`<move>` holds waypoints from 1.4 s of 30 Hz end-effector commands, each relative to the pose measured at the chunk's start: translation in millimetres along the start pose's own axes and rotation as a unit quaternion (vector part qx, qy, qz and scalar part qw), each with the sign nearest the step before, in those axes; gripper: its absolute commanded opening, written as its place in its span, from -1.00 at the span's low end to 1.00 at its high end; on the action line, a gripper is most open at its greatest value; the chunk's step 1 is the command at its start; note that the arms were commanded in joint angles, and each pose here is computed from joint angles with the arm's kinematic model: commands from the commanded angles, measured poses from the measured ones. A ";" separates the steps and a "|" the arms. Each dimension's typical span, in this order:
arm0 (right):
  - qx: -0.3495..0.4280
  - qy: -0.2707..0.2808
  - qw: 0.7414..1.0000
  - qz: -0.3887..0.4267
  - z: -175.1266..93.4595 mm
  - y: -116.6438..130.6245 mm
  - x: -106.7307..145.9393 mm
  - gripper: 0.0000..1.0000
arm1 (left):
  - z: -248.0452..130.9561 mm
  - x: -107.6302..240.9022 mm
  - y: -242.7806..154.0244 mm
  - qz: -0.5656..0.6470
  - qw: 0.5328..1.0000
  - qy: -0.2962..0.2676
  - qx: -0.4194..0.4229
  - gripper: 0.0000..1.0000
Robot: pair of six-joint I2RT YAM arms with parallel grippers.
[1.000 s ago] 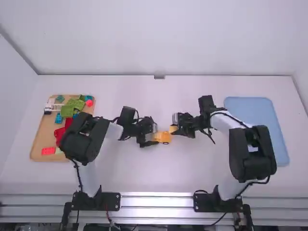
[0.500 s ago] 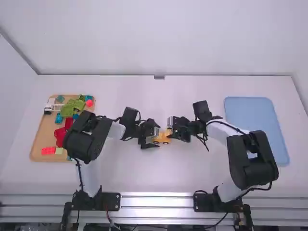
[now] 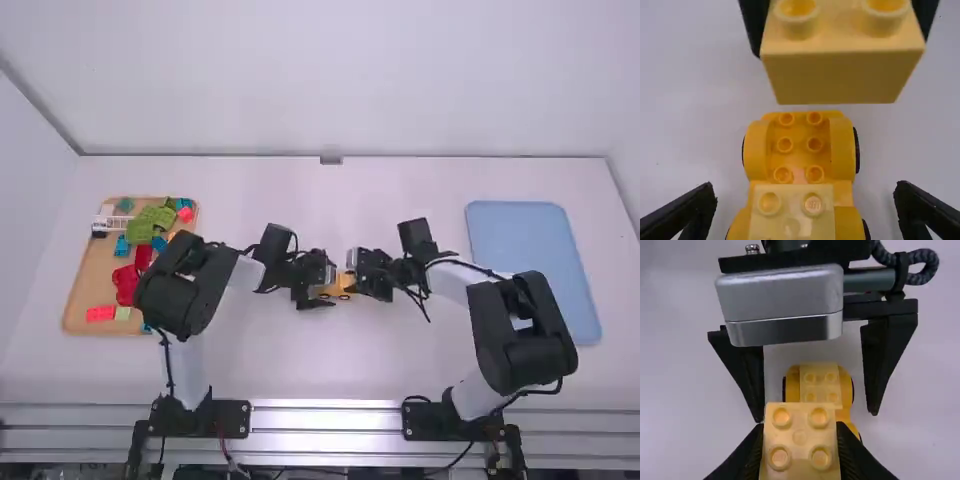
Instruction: Assemble lego blocks to make yellow taxi
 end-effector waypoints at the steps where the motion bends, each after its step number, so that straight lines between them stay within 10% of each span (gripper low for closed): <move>1: 0.000 -0.007 1.000 -0.001 -2.6 1.6 -4.5 -0.56 | 2.5 9.6 -4.3 -0.025 1.000 0.001 0.009 0.88; 11: -0.001 -0.006 1.000 0.000 -2.6 2.3 -4.3 -0.56 | 5.6 11.8 -6.3 -0.027 0.999 -0.013 0.021 0.78; 20: -0.001 0.009 1.000 0.002 0.1 2.8 1.5 -0.56 | 5.6 10.3 -4.4 -0.021 0.999 -0.017 0.017 0.05; 42: -0.014 -0.007 1.000 -0.009 32.8 -0.1 35.0 -0.58 | 6.1 9.7 -9.0 -0.040 0.999 -0.020 0.029 0.00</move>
Point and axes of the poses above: each hand's point on the last joint's axis, 136 mm out from that joint toward the fingers, its own z axis out along the fingers, its own y axis along the line the jaws close on, x = y × z, the point moved 4 cm from there along -z, back along the fingers, and after that the axes turned 8 degrees about -z, right-handed, at the moved point
